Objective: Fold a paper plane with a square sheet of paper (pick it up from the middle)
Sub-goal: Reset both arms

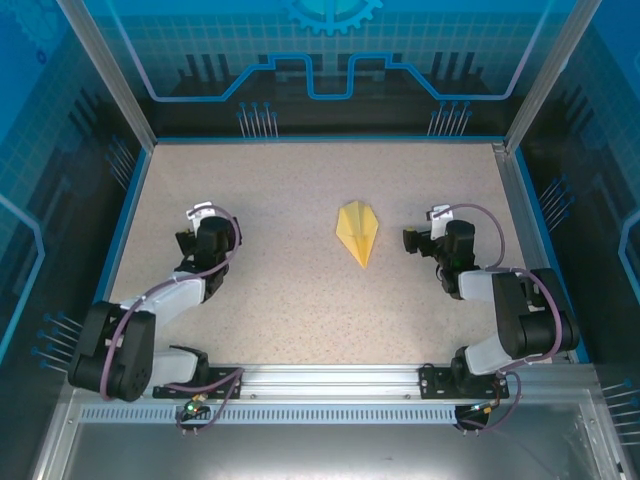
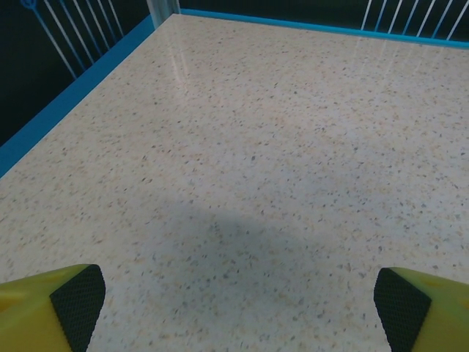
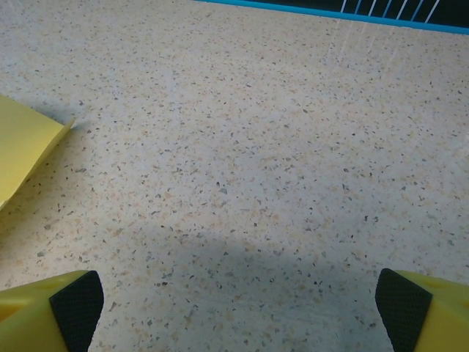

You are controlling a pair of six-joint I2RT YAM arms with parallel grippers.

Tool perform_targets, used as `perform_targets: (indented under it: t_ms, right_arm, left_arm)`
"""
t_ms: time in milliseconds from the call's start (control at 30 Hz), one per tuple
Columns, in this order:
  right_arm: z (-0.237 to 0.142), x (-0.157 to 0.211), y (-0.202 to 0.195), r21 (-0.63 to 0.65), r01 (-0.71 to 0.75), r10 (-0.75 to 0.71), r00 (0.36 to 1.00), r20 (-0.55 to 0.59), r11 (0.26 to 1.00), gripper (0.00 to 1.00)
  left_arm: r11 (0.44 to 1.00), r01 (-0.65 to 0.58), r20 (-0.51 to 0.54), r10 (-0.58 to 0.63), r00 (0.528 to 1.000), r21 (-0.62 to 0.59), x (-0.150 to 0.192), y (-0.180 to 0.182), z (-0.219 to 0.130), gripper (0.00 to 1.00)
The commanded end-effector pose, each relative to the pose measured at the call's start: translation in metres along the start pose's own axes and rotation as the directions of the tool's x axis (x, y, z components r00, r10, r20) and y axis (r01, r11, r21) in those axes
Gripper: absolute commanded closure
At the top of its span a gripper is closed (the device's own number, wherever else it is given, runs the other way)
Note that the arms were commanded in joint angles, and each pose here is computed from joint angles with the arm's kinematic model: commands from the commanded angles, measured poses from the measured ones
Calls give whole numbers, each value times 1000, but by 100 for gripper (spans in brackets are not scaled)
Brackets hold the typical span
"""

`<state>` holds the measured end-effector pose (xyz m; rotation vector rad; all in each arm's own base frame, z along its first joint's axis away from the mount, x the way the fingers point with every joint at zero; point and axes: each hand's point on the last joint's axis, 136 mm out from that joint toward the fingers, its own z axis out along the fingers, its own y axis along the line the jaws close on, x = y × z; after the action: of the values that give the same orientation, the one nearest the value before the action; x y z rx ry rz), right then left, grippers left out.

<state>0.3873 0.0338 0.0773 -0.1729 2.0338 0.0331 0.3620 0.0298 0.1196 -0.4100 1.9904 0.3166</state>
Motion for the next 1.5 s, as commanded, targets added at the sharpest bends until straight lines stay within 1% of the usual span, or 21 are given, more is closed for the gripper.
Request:
perform_targets:
  t_ms: [0, 67, 167, 300, 433, 500, 567, 633, 733, 800, 900, 967, 1033, 1100, 1200, 1233, 1267, 1300, 1333, 1467]
  right_arm:
    - [2, -19, -4, -2, 3, -3, 998, 60, 1000, 1]
    - [1, -18, -4, -2, 2, -2, 998, 58, 1000, 0]
    - [1, -18, -3, -4, 3, -3, 998, 59, 1000, 1]
    - [1, -19, -3, -3, 3, -3, 998, 61, 1000, 1]
    - [1, -19, -3, -4, 4, -4, 998, 62, 1000, 1]
    - [1, -19, -3, -4, 4, -4, 998, 62, 1000, 1]
    - [1, -19, -3, -5, 3, -2, 998, 61, 1000, 0]
    - [1, -19, -3, -4, 3, -3, 998, 61, 1000, 0]
    - [1, -19, -3, -4, 3, -3, 998, 61, 1000, 1]
    - [1, -19, -3, -6, 4, -4, 998, 62, 1000, 1]
    - [1, -19, -3, -5, 3, -3, 998, 62, 1000, 1]
    - [1, -19, -3, -5, 4, -3, 998, 62, 1000, 1]
    - [1, -19, -3, -4, 3, -2, 998, 62, 1000, 1]
    - [1, -19, -3, -4, 4, -4, 998, 61, 1000, 1]
    - [1, -18, -3, -6, 3, -2, 998, 60, 1000, 1]
    - [1, -19, -3, -5, 2, -2, 998, 62, 1000, 1]
    - [1, -19, -3, -6, 4, -3, 998, 61, 1000, 1]
    - [1, -19, -3, -5, 3, -3, 998, 62, 1000, 1]
    - [1, -19, -2, -7, 3, -3, 998, 61, 1000, 1]
    - [1, -19, -3, -7, 3, -3, 998, 62, 1000, 1]
  left_arm:
    - [999, -10, 90, 5, 996, 48, -10, -4, 5, 1]
    - [998, 19, 112, -25, 993, 55, -7, 1, 7, 2]
    - [996, 51, 113, -60, 992, 74, -5, 7, 4, 1]
    - [994, 58, 109, -68, 992, 97, -5, 6, 5, 2]
    - [989, 51, 139, -70, 988, 140, -5, 3, -2, 3]
    - [991, 76, 146, -92, 985, 108, -5, 10, -3, 3]
    - [992, 126, 143, -128, 981, 24, -4, 26, -1, 3]
    - [991, 137, 133, -135, 982, -3, -4, 31, 1, 2]
    - [996, 93, 82, -94, 992, 15, -1, 24, 3, 2]
    - [996, 62, 74, -68, 995, 71, 0, 14, 2, 2]
    - [990, 46, 73, -56, 996, 136, 1, 3, 1, 2]
    - [985, 40, 91, -56, 994, 168, -1, -3, 1, 2]
    - [979, -3, 111, -20, 994, 202, -6, -13, 5, 1]
    - [971, -42, 116, 15, 993, 235, -2, -23, 13, 2]
    - [968, -58, 138, 25, 990, 245, 12, -29, 26, 2]
    - [969, -51, 106, 26, 994, 242, 15, -29, 28, 1]
    - [966, -33, 77, 14, 997, 255, 15, -28, 29, 1]
    - [968, -28, 98, 3, 995, 250, 12, -26, 31, 2]
    - [968, -19, 76, 0, 997, 252, 15, -25, 31, 1]
    - [967, -17, 78, -3, 997, 253, 14, -25, 31, 1]
